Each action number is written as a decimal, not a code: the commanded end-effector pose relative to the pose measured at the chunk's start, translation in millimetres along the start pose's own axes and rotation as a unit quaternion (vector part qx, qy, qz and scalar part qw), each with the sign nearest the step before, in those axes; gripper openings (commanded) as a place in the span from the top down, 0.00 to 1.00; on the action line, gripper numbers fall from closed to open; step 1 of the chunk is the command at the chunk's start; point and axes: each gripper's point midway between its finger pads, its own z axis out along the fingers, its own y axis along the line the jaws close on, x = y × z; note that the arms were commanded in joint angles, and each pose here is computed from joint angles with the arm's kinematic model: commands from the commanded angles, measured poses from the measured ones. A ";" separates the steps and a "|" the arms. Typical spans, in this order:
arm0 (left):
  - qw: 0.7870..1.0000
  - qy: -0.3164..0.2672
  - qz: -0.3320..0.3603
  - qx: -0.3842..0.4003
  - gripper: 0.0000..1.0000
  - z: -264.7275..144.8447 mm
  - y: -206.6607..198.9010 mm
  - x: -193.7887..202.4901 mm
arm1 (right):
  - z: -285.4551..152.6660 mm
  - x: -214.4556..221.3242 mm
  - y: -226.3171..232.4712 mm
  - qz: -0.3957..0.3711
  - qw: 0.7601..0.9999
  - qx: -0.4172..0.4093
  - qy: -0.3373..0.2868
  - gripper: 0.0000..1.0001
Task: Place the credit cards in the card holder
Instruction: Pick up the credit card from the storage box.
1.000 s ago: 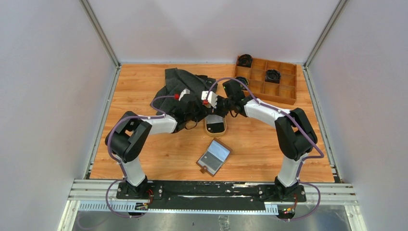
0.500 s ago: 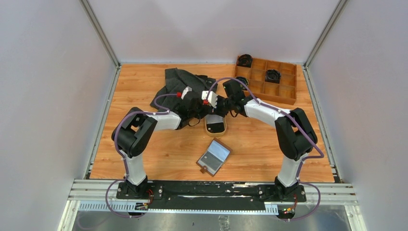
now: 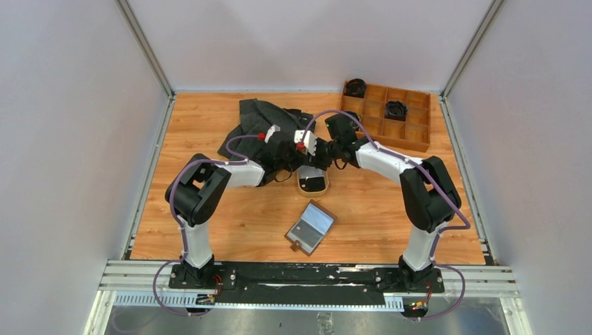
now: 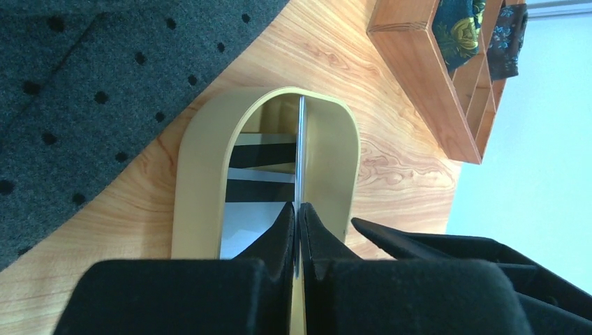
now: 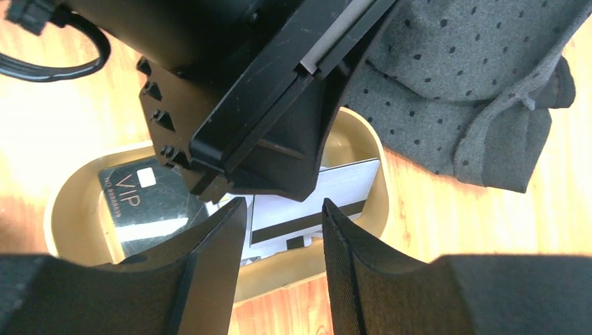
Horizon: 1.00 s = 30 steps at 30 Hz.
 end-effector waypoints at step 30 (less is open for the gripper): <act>0.880 0.019 0.463 0.107 1.00 -50.2 -11.5 -4.7 | -82.5 -37.9 17.0 0.046 0.956 -0.161 -0.240 0.34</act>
